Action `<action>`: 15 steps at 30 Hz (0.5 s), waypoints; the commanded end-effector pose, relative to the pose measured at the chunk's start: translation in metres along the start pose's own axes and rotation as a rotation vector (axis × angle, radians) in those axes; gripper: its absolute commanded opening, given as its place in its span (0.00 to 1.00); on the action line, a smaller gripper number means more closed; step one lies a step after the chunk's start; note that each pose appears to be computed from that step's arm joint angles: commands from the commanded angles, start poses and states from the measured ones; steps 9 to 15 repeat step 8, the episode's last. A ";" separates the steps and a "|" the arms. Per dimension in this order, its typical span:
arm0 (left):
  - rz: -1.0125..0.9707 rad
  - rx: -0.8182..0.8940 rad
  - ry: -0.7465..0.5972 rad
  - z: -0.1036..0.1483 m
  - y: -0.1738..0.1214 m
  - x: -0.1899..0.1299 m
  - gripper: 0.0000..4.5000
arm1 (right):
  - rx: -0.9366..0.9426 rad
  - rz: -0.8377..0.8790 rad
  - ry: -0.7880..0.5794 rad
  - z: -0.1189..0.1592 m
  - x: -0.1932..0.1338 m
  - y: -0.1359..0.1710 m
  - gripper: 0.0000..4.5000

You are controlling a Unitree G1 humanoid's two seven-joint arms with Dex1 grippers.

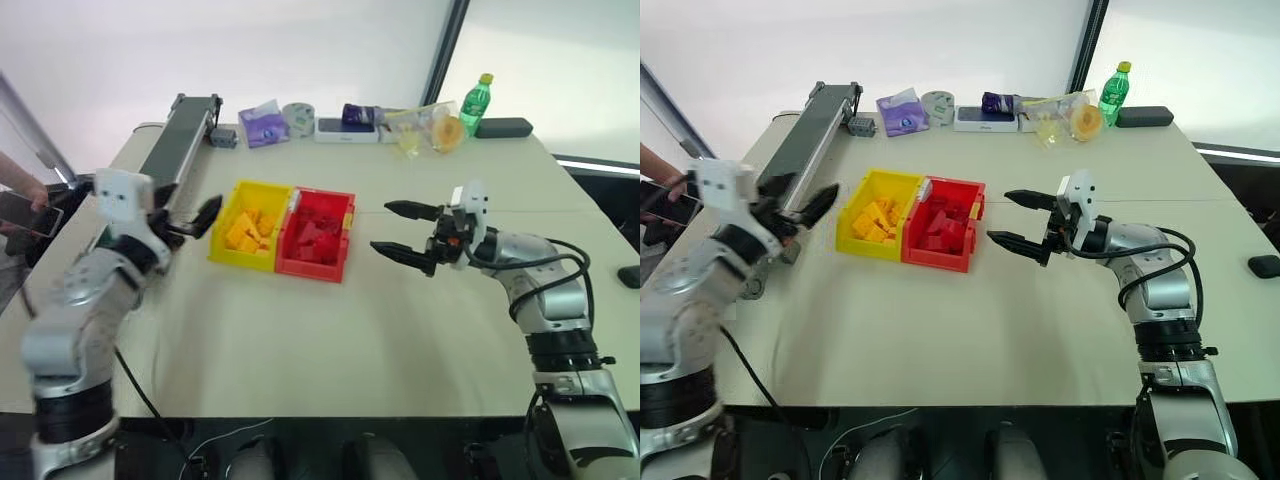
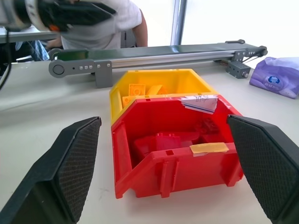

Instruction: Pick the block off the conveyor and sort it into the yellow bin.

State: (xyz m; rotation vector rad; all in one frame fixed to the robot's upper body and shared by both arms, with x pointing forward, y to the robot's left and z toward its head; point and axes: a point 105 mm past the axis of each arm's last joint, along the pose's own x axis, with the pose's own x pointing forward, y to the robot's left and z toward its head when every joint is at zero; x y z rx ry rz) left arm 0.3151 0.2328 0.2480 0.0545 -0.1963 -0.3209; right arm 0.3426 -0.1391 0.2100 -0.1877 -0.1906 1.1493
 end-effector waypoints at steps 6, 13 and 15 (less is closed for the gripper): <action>-0.016 0.115 0.067 -0.002 0.036 -0.051 0.98 | -0.052 0.036 -0.037 0.015 0.007 -0.004 1.00; -0.012 0.125 0.096 -0.009 0.044 -0.060 0.98 | -0.052 0.039 -0.034 0.015 0.007 -0.005 1.00; -0.012 0.125 0.096 -0.009 0.044 -0.060 0.98 | -0.052 0.039 -0.034 0.015 0.007 -0.005 1.00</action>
